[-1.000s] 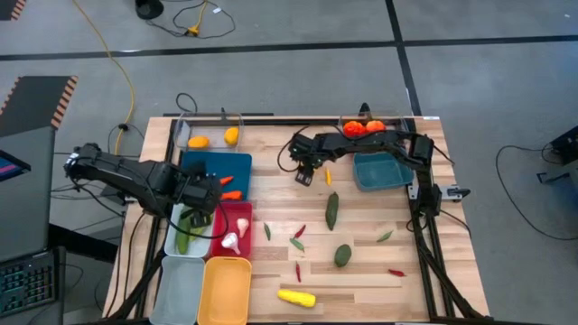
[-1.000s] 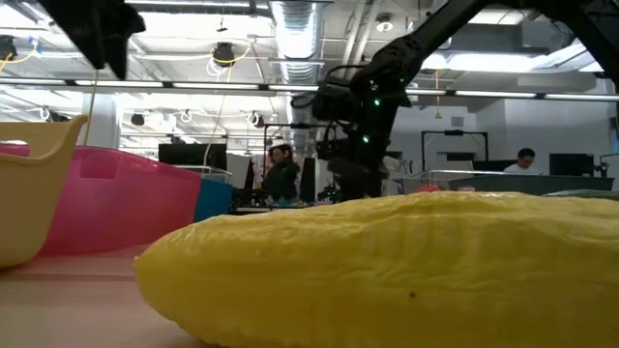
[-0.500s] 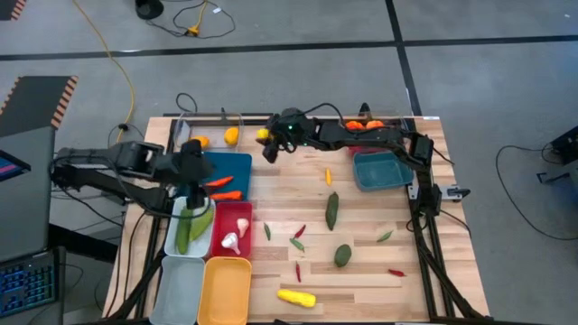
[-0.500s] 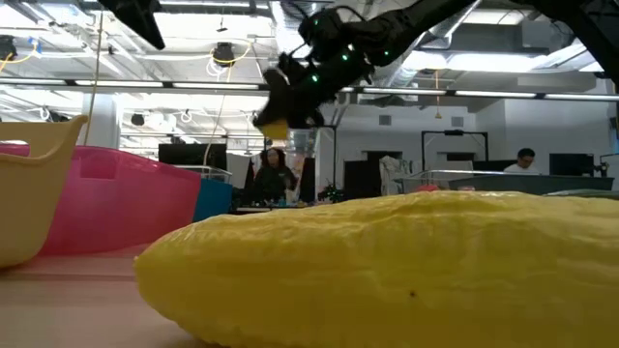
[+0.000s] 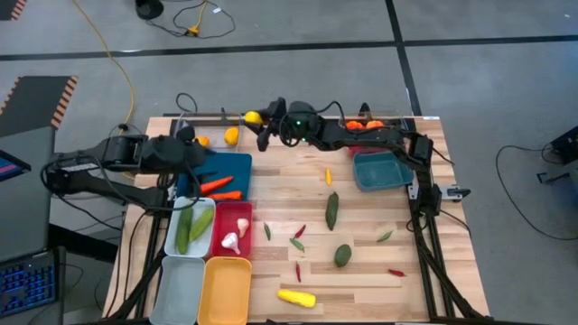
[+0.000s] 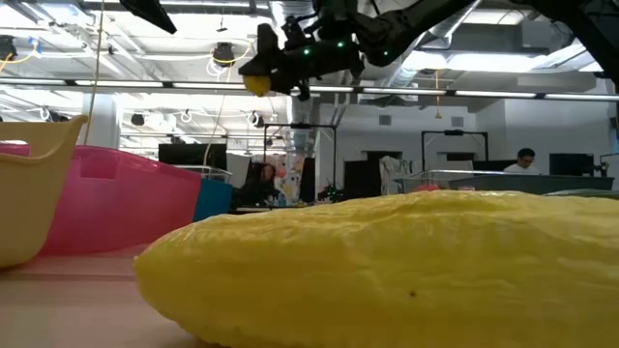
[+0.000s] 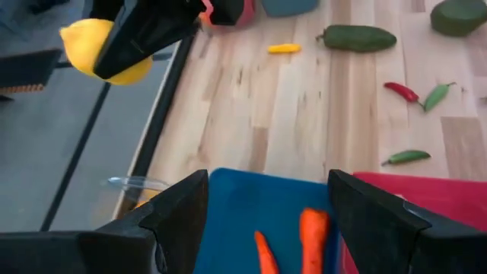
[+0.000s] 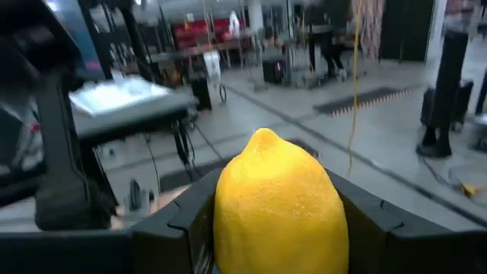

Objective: Sort produce into baskets
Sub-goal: Put the yellow lemon into the left transparent bin

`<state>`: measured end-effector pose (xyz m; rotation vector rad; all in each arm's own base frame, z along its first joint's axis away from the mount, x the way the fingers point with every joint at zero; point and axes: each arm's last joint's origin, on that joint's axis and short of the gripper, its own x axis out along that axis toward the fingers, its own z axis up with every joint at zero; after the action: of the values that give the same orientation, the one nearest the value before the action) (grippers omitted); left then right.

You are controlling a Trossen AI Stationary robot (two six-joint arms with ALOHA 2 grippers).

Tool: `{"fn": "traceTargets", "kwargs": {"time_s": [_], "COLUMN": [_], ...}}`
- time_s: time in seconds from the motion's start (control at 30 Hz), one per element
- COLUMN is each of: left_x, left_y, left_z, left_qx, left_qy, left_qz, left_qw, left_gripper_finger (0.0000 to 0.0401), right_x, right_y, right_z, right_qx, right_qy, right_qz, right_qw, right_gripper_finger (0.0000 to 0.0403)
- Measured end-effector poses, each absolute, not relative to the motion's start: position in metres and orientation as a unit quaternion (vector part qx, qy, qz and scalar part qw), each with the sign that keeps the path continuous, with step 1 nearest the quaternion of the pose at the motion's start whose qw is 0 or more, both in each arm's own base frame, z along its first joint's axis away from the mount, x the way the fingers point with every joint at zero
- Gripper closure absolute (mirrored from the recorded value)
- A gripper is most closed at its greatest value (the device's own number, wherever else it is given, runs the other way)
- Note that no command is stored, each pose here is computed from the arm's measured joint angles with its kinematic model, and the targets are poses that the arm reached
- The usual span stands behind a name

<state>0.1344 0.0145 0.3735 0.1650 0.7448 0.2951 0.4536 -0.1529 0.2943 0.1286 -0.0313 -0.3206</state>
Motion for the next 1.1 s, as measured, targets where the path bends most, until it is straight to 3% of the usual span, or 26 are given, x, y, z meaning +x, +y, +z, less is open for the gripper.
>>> {"fn": "traceTargets", "kwargs": {"time_s": [0.2, 0.6, 0.8, 1.1], "left_x": [0.138, 0.128, 0.124, 0.124], "left_y": [0.018, 0.018, 0.018, 0.018], "left_z": [0.377, 0.381, 0.382, 0.382], "left_qx": [0.088, 0.092, 0.099, 0.100], "left_qy": [0.340, 0.330, 0.327, 0.327], "left_qz": [0.151, 0.154, 0.152, 0.151], "left_qw": [0.924, 0.927, 0.928, 0.928], "left_gripper_finger": [0.0145, 0.0145, 0.0145, 0.0145], "right_x": [0.476, 0.558, 0.564, 0.565], "right_y": [-0.158, -0.200, -0.205, -0.204], "right_z": [0.289, 0.236, 0.223, 0.218], "right_qx": [0.063, 0.116, 0.117, 0.121], "right_qy": [-0.091, -0.080, -0.111, -0.088], "right_qz": [-0.151, -0.149, -0.146, -0.149], "right_qw": [0.982, 0.979, 0.976, 0.977], "right_gripper_finger": [0.0181, 0.0180, 0.0167, 0.0163]}}
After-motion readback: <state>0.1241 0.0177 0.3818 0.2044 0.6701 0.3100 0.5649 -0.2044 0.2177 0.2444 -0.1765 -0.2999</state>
